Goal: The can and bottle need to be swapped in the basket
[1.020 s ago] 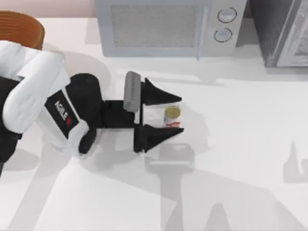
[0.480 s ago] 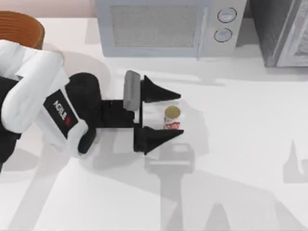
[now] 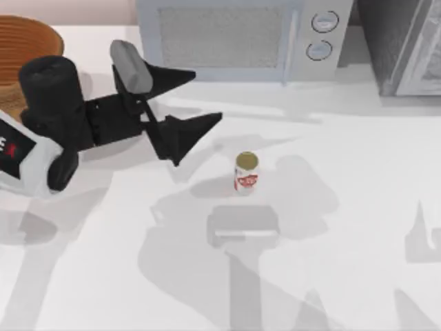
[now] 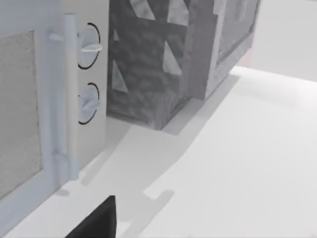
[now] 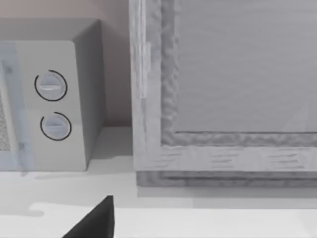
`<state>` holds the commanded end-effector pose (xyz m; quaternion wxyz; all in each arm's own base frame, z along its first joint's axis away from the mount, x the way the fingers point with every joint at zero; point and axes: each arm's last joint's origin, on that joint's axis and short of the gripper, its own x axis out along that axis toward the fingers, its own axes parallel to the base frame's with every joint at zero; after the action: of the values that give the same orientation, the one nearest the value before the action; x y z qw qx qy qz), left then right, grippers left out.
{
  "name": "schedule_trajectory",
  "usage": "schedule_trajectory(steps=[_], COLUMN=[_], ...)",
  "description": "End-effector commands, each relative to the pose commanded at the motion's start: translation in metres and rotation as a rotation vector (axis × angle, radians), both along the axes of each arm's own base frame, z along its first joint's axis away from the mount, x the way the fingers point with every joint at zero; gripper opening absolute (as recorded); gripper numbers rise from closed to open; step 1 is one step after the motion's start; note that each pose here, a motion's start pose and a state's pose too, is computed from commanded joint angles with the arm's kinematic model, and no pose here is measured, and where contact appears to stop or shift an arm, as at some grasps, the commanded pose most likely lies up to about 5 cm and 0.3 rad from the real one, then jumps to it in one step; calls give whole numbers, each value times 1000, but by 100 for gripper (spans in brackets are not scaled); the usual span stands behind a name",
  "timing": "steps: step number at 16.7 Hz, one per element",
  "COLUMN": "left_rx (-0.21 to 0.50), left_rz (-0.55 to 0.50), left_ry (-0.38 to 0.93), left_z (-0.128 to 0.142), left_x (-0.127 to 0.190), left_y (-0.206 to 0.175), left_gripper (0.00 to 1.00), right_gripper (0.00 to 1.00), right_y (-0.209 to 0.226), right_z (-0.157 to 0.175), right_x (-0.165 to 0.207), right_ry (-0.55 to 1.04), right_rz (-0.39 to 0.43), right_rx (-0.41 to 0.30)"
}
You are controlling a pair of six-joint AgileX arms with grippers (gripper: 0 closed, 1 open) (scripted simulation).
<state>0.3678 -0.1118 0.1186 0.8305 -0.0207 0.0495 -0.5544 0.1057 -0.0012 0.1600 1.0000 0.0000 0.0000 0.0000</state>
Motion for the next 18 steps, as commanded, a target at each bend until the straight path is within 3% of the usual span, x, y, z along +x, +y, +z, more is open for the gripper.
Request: schedule_trajectory(steps=[5,8,13,18], left_rx=[28,37,36,36], left_rz=[355,565,875,1093], left_ry=[-25,-58,-110,-120], left_z=[90,117,104,62], left_x=[-71,-133,-220,-257], left_y=[50,74,97,107], left_gripper=[100,100,100,100], right_gripper=[100,100,100,100], right_y=[0,0,0,0], right_z=[0,0,0,0], right_x=[0,0,0,0], right_ry=[0,0,0,0], right_rz=[0,0,0,0], right_rx=[0,0,0,0])
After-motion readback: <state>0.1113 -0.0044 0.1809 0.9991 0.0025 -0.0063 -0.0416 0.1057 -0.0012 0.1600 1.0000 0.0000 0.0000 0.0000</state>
